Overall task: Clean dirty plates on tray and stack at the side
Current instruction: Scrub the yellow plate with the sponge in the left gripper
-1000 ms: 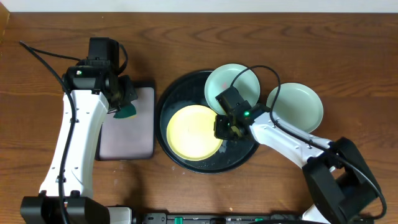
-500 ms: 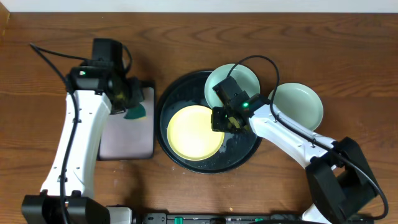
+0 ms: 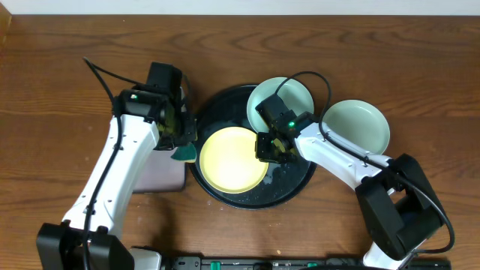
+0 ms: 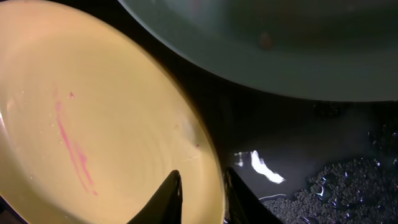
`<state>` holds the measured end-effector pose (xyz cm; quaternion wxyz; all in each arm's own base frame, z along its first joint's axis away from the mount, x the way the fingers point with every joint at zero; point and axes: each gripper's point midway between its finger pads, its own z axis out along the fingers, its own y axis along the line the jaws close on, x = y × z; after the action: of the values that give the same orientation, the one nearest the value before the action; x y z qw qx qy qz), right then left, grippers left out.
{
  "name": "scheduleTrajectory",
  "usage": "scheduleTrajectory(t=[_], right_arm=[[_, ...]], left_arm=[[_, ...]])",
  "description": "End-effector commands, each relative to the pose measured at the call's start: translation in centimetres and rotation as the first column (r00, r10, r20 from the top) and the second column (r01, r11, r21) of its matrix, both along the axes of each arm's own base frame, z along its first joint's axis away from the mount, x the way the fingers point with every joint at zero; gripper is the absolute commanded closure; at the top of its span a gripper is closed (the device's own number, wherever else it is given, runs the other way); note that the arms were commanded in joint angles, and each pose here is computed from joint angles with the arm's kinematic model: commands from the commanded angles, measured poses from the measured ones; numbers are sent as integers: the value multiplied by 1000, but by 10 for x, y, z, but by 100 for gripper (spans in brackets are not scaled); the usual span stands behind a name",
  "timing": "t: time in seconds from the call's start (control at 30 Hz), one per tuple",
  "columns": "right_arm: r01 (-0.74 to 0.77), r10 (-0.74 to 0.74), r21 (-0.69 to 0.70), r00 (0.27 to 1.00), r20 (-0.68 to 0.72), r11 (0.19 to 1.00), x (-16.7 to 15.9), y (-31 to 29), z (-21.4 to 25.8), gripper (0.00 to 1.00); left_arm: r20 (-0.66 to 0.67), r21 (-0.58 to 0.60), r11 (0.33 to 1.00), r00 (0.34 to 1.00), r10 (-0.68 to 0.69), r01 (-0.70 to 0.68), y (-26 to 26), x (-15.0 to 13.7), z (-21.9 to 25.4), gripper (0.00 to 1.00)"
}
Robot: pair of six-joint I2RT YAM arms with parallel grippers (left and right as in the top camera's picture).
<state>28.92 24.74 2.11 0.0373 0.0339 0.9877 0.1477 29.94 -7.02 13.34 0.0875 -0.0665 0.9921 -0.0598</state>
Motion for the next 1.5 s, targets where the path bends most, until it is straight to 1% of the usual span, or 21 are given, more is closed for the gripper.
scheduleTrajectory(t=[0.0,0.17,0.37,0.5,0.6,0.67,0.8,0.97,1.13,1.23,1.27,1.33,1.37,1.47], right_arm=[[3,-2,4,1000,-9,1000,1,1,-2,85],[-1,1,-38,1000,3,999,1,-2,-9,92],[-27,25,-63,999,-35,998,-7,4,-32,99],[-29,26,-47,998,-50,998,-8,7,-36,99],[-27,26,-42,999,-42,999,-6,8,-36,99],[-27,25,-40,999,-40,999,-5,8,-36,99],[-27,25,-39,999,-39,999,-5,9,-36,99],[-27,26,-34,999,-31,999,-3,10,-36,99],[-27,26,-30,999,-26,999,-2,11,-35,99],[-27,26,-29,999,-25,999,-2,11,-35,99],[-27,26,-29,999,-24,999,-2,11,-35,99],[-27,27,-25,999,-19,999,0,12,-35,99],[-27,27,-23,999,-17,999,0,13,-35,99],[-27,27,-23,1000,-16,999,0,13,-35,99]], left_arm=[[2,-2,1000,1000,-30,30,-8,0,-2,93],[2,-16,998,998,-64,64,-20,-1,-4,92],[-34,-10,995,994,-101,101,-32,-3,-16,92],[-55,-11,993,991,-121,121,-40,1,-29,92],[-78,-34,991,988,-134,132,-49,4,-41,92],[-103,-59,990,985,-135,130,-56,5,-51,92],[-148,-51,993,983,-112,106,-59,7,-75,92],[-118,-50,990,984,-134,129,-66,7,-105,93],[-111,-53,993,987,-112,107,-68,-4,-130,93],[-127,-57,992,984,-122,116,-71,-12,-135,92],[-132,-78,988,981,-146,136,-76,-15,-134,93],[-127,-167,964,965,-231,209,-93,-20,-131,93],[-111,-254,928,945,-307,272,-109,-25,-126,92],[-60,-386,845,905,-422,369,-134,-33,-115,93]])
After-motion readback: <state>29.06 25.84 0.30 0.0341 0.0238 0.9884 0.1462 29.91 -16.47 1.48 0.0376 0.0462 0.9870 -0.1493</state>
